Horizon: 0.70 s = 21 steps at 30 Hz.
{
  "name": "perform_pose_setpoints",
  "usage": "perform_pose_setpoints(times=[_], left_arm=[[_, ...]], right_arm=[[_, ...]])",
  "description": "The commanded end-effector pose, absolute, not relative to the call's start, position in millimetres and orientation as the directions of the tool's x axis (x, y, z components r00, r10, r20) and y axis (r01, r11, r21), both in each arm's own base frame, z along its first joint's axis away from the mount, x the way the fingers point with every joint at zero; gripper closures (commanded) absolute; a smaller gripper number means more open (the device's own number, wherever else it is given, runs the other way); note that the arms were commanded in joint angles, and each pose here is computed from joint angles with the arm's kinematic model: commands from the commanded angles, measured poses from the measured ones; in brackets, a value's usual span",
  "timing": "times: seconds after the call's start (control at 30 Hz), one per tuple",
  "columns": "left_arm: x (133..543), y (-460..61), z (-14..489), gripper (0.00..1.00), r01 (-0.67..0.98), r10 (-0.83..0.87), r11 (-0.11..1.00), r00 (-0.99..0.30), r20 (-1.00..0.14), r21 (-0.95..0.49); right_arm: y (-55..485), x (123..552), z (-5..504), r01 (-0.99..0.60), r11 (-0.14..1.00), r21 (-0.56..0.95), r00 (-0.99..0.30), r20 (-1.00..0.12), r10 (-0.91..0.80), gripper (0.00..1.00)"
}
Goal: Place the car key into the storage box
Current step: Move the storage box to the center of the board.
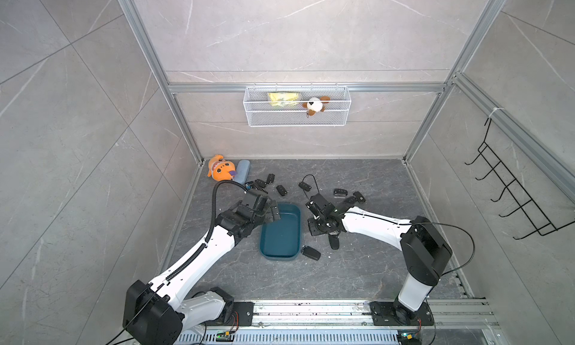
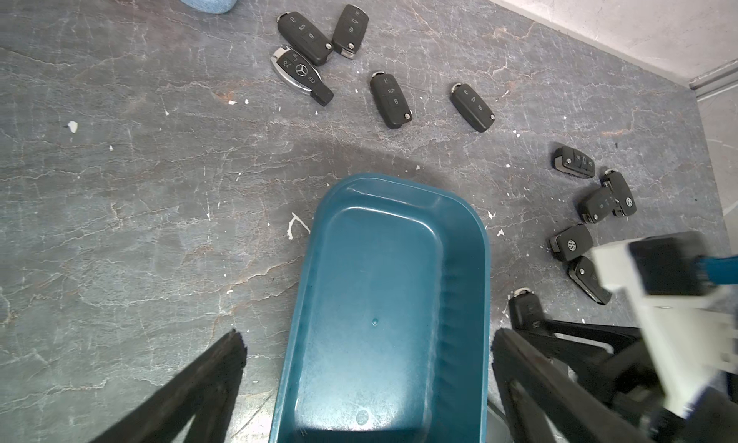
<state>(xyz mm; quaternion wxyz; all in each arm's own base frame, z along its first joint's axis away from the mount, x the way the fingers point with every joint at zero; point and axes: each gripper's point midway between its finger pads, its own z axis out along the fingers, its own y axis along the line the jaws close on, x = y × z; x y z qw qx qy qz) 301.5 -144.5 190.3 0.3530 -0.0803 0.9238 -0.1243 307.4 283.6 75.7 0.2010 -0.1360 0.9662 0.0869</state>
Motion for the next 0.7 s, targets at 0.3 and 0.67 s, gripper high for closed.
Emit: perform_pose_setpoints(times=[0.3,0.67], left_arm=[[290.7,-108.1,209.0,0.00,-0.134,-0.305,0.947,-0.660,-0.687,-0.293],[267.8,-90.7,203.0,0.00,-0.171,-0.330,0.941,-0.660,-0.675,-0.292]], right_arm=[[346.8,315.5,130.6,-0.259,0.950,0.173,-0.861,-0.488,-0.146,0.73],[383.3,319.3,82.9,-0.171,0.974,0.149,-0.905,-0.414,-0.096,0.74]])
